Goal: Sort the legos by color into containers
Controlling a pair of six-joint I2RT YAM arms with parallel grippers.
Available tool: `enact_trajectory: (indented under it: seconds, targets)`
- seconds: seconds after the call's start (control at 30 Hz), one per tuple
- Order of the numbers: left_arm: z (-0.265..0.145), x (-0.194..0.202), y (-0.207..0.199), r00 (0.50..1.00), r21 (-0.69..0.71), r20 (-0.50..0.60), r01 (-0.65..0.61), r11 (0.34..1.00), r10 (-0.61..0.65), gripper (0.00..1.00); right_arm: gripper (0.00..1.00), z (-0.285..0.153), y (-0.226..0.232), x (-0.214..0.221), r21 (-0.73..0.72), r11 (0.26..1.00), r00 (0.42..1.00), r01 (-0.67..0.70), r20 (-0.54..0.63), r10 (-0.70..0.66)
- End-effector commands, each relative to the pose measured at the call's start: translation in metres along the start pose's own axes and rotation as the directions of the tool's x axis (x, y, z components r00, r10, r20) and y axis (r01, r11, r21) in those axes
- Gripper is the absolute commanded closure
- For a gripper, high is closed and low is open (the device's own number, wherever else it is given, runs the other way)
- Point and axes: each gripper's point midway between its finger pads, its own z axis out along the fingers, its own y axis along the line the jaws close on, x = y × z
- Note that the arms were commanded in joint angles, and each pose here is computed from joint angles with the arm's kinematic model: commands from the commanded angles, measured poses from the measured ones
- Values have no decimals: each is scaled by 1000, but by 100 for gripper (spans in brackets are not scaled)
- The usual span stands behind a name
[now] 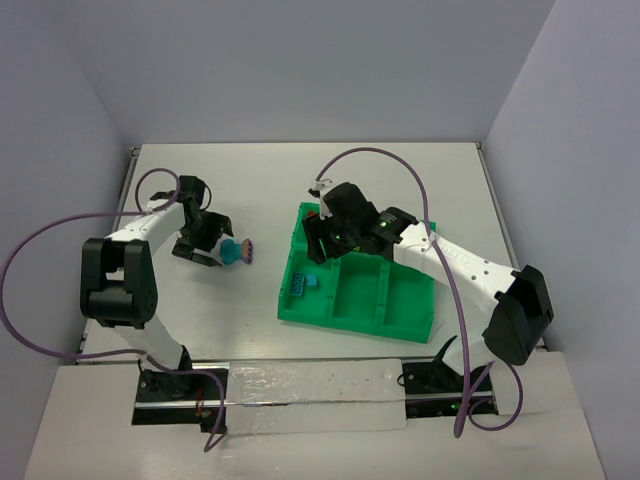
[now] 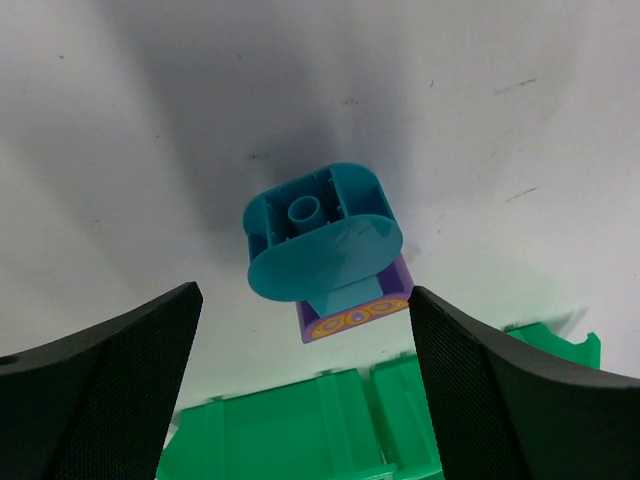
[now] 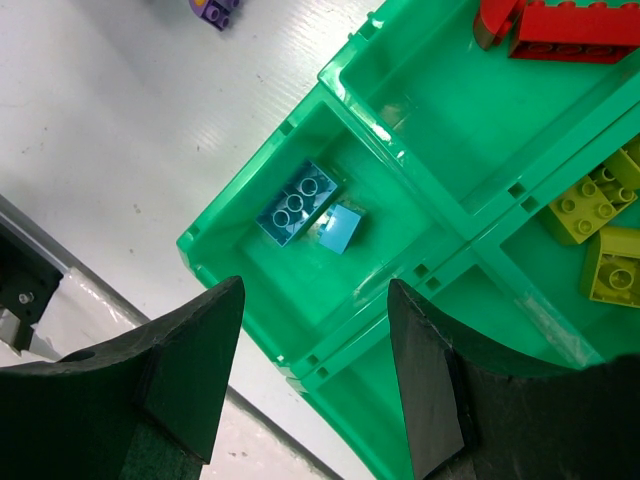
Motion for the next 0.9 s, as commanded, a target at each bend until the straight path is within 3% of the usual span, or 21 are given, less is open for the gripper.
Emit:
enact_trajectory:
  seconds: [0.0,0.47,0.73,0.87]
  targets:
    - [12,0,-13,1000,12,-25,5,1000,-5,8,33,-11,2,-12,-2,1000,999,12,44,-12]
    - [31,-4,-15,1000,4,-16,4,1000,-4,11,33,-9,2,-13,2,1000,999,16,37,-16]
    - [22,-6,-14,1000,3,1,-15,1000,15,39,33,-8,2,-14,0,1000,999,16,35,-16]
    - [4,-10,-25,998,53,18,-68,996,67,66,33,-9,5,-16,-10,1000,999,10,36,-10]
